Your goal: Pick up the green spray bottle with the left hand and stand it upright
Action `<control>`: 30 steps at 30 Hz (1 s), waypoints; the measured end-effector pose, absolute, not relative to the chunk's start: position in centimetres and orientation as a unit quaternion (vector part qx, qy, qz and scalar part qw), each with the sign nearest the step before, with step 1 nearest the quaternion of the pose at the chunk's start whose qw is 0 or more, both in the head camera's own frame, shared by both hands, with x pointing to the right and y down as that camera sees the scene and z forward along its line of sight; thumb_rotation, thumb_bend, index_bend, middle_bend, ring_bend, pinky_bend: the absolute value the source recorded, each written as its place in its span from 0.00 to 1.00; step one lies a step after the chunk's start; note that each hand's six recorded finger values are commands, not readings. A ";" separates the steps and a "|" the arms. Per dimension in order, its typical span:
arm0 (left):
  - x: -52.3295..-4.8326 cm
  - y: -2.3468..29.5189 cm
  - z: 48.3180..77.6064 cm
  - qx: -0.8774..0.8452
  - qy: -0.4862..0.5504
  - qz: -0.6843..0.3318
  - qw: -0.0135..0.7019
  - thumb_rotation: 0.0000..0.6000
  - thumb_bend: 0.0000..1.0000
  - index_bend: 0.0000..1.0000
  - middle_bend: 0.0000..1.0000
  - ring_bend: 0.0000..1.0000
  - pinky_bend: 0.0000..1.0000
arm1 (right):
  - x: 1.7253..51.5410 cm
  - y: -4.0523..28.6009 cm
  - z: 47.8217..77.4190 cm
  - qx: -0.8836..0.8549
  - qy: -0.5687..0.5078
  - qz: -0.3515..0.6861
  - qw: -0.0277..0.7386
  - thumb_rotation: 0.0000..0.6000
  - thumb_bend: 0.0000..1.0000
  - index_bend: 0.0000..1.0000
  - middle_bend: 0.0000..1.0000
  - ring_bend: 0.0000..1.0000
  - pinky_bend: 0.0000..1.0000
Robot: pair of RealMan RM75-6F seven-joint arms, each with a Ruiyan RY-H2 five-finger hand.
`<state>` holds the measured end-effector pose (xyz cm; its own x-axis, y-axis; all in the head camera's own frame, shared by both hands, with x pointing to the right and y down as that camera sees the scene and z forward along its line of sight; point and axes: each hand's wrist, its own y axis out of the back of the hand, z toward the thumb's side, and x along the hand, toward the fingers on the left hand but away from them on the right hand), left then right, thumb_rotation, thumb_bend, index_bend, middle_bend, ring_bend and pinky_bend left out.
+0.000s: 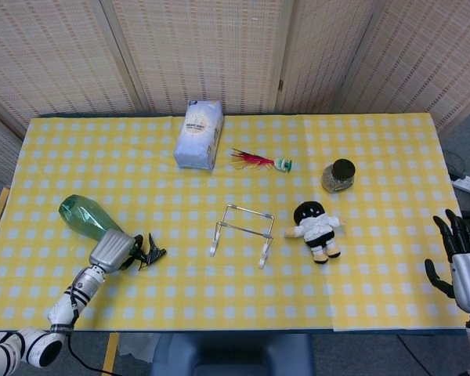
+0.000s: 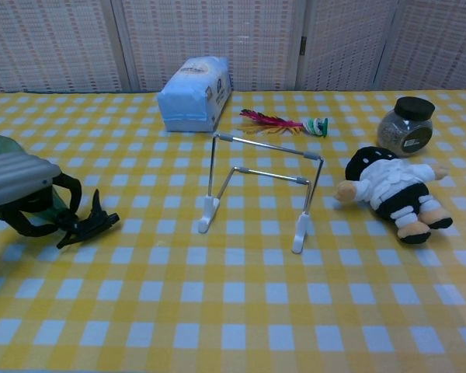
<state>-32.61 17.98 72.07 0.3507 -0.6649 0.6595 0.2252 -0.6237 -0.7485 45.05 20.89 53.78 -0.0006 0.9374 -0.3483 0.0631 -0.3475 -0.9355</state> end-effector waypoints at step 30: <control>-40.2 7.3 58.2 -0.726 0.608 -0.320 -0.017 1.00 0.52 0.56 1.00 1.00 1.00 | 44.3 21.7 53.2 -0.610 -0.421 0.550 0.385 1.00 0.46 0.00 0.00 0.00 0.00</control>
<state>-40.20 7.30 58.23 0.0546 -0.8724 0.4858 -0.8944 -0.2591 -0.3647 44.33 21.69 53.17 0.0405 0.9368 -0.3474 0.0902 -0.3497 -0.9325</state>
